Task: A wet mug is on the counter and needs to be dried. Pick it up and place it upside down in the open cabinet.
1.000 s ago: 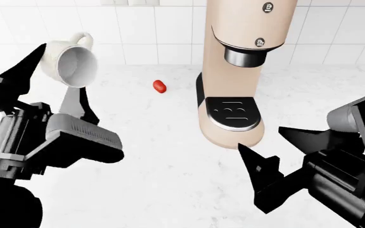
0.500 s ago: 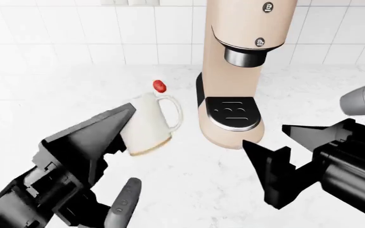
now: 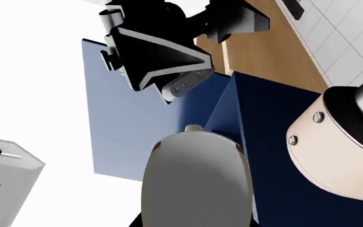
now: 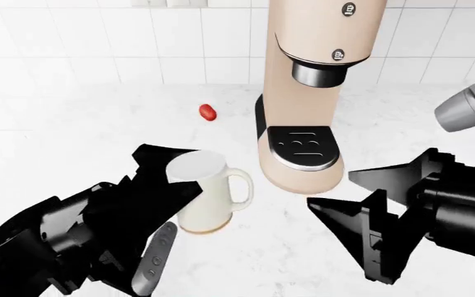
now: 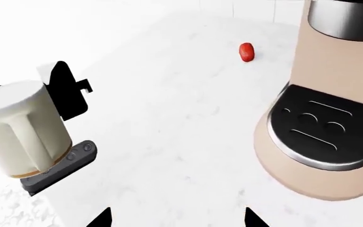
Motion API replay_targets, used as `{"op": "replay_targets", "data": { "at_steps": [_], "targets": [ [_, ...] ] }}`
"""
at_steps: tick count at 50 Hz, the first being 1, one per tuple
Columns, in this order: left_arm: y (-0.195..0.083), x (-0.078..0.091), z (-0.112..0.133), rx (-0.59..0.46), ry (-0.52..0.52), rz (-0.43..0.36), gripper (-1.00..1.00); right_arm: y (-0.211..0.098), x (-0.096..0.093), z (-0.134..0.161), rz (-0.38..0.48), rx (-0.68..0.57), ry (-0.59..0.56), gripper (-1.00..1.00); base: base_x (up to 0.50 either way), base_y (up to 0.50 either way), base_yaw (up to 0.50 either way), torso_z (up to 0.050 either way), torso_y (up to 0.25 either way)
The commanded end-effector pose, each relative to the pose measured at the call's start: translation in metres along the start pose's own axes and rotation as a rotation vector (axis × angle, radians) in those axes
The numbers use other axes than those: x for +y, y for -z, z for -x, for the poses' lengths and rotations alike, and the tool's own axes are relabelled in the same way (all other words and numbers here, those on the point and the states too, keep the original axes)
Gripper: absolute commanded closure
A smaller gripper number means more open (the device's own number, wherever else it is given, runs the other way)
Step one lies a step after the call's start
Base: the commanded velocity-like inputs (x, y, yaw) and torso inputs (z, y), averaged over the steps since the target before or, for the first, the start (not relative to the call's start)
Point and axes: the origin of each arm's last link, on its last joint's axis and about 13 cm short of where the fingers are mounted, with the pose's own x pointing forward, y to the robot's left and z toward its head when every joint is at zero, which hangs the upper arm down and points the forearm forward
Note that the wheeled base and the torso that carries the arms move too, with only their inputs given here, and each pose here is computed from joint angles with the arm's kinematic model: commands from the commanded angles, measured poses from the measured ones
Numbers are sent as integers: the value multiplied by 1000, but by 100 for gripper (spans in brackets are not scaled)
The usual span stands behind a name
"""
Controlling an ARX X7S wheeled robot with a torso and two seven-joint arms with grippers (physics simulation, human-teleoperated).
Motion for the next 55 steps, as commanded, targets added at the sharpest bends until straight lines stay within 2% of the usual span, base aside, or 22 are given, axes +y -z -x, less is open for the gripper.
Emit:
{"op": "replay_targets", "data": {
  "at_steps": [1, 11, 24, 55],
  "targets": [
    [9, -1, -4, -6, -33, -21, 100, -11, -5, 2, 16, 44, -73, -100, 0, 0, 0, 0, 0],
    [8, -5, -6, -15, -42, -18, 100, -14, 0, -4, 14, 85, -150, -100, 0, 0, 0, 0, 1],
    [4, -11, -7, -17, -42, -8, 100, -16, 12, -7, 52, 128, -271, -100, 0, 0, 0, 0, 0],
    [-6, -14, -12, -17, -75, 23, 100, -23, 22, -16, 89, 88, -306, -100, 0, 0, 0, 0, 0]
  ]
}}
